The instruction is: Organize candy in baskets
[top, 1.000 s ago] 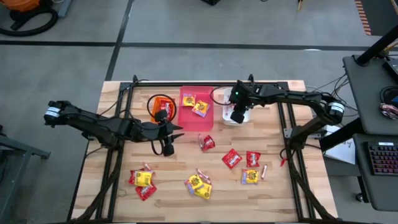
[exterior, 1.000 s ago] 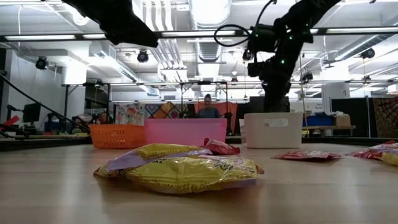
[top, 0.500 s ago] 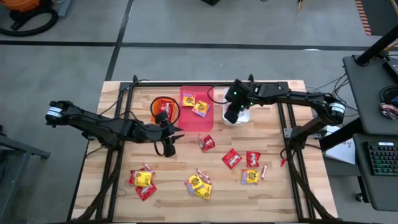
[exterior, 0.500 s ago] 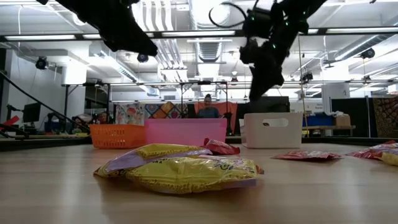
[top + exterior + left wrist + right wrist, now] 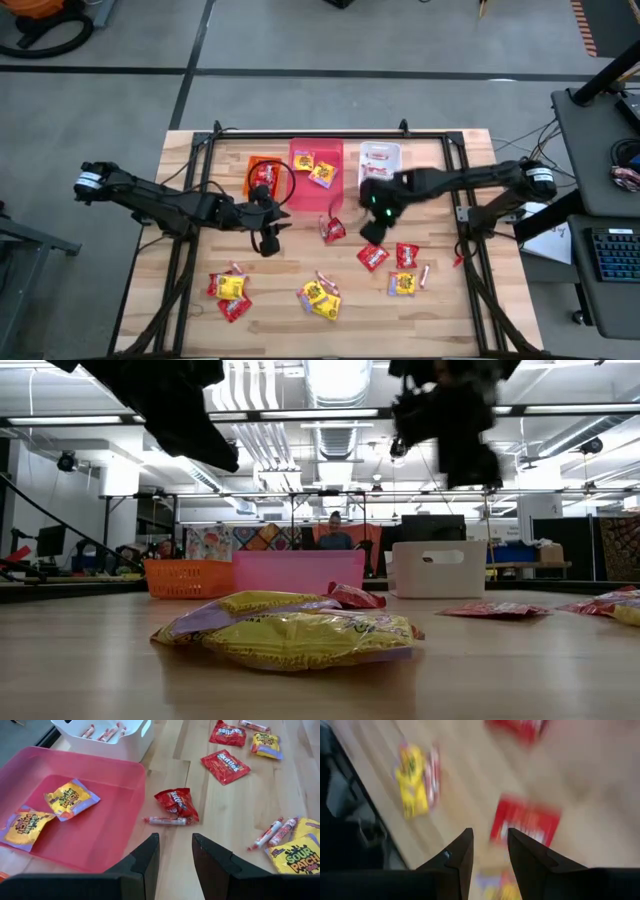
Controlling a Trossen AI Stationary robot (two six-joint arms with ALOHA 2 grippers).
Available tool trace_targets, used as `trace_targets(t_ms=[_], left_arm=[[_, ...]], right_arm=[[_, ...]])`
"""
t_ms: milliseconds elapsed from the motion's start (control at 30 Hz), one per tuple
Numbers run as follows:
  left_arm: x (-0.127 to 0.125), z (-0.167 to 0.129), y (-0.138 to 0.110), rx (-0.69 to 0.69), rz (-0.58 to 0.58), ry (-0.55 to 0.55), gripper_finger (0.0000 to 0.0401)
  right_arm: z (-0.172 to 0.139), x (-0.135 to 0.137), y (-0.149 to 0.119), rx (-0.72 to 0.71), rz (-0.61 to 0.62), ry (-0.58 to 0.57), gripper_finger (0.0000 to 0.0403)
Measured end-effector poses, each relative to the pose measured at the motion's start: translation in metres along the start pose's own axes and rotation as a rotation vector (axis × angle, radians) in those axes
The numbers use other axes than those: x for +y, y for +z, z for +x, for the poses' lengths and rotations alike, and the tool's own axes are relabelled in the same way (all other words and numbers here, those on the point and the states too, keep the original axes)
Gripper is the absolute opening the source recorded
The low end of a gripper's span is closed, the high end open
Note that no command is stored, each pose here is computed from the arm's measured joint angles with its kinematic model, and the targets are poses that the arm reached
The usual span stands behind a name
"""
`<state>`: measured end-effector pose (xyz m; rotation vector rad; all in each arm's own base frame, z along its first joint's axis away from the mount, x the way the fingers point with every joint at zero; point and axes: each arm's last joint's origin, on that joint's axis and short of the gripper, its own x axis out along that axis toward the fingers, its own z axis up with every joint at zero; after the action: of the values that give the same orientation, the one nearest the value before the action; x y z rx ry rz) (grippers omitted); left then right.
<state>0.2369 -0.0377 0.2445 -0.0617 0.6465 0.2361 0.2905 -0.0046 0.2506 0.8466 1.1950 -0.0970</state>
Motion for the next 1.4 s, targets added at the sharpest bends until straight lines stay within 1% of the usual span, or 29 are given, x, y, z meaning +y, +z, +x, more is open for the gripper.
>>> trace_targets(t_ms=[100, 133, 167, 200, 233, 300, 400, 467, 533, 633, 733, 933, 1033, 1167, 1300, 1400], left_arm=[[0.000, 0.000, 0.000, -0.002, -0.001, 0.000, 0.0100], [0.000, 0.000, 0.000, -0.002, -0.001, 0.000, 0.0100], [0.000, 0.000, 0.000, -0.003, -0.001, 0.000, 0.0100], [0.000, 0.000, 0.000, -0.004, -0.001, -0.001, 0.0100], [0.000, 0.000, 0.001, -0.006, -0.001, -0.001, 0.0100], [0.000, 0.000, 0.001, -0.013, 0.000, -0.003, 0.0100], [-0.001, 0.000, 0.003, -0.028, 0.010, -0.006, 0.0100], [-0.001, 0.000, 0.003, -0.029, 0.022, -0.007, 0.0100], [-0.001, 0.000, 0.003, -0.030, 0.027, -0.007, 0.0100], [-0.001, 0.000, 0.004, -0.036, 0.033, -0.007, 0.0100], [-0.001, 0.000, 0.006, -0.056, 0.042, -0.012, 0.0100], [-0.002, 0.000, 0.009, -0.086, 0.054, -0.017, 0.0100], [-0.002, 0.000, 0.009, -0.089, 0.055, -0.018, 0.0100], [-0.002, 0.000, 0.009, -0.093, 0.074, -0.018, 0.0100], [-0.002, 0.000, 0.009, -0.094, 0.088, -0.017, 0.0100], [-0.002, 0.000, 0.009, -0.094, 0.095, -0.017, 0.0100]], right_arm=[[0.008, 0.010, -0.024, 0.117, 0.139, -0.065, 0.0114], [0.011, 0.014, -0.031, 0.149, 0.168, -0.086, 0.0114], [0.013, 0.018, -0.038, 0.175, 0.172, -0.101, 0.0114], [0.016, 0.023, -0.046, 0.201, 0.143, -0.112, 0.0114], [0.019, 0.027, -0.053, 0.221, 0.063, -0.116, 0.0114], [0.026, 0.038, -0.072, 0.250, -0.143, -0.132, 0.0114], [0.036, 0.052, -0.105, 0.273, -0.339, -0.196, 0.0114], [0.044, 0.058, -0.122, 0.235, -0.396, -0.261, 0.0114], [0.052, 0.061, -0.134, 0.179, -0.401, -0.332, 0.0114], [0.065, 0.066, -0.145, 0.149, -0.390, -0.371, 0.0114], [0.082, 0.066, -0.150, 0.160, -0.388, -0.414, 0.0114], [0.114, 0.055, -0.149, 0.218, -0.385, -0.521, 0.0114], [0.126, 0.051, -0.147, 0.239, -0.401, -0.546, 0.0114], [0.136, 0.049, -0.145, 0.257, -0.451, -0.548, 0.0112], [0.147, 0.042, -0.143, 0.275, -0.469, -0.539, 0.0093], [0.153, 0.040, -0.141, 0.299, -0.502, -0.522, 0.0061]])
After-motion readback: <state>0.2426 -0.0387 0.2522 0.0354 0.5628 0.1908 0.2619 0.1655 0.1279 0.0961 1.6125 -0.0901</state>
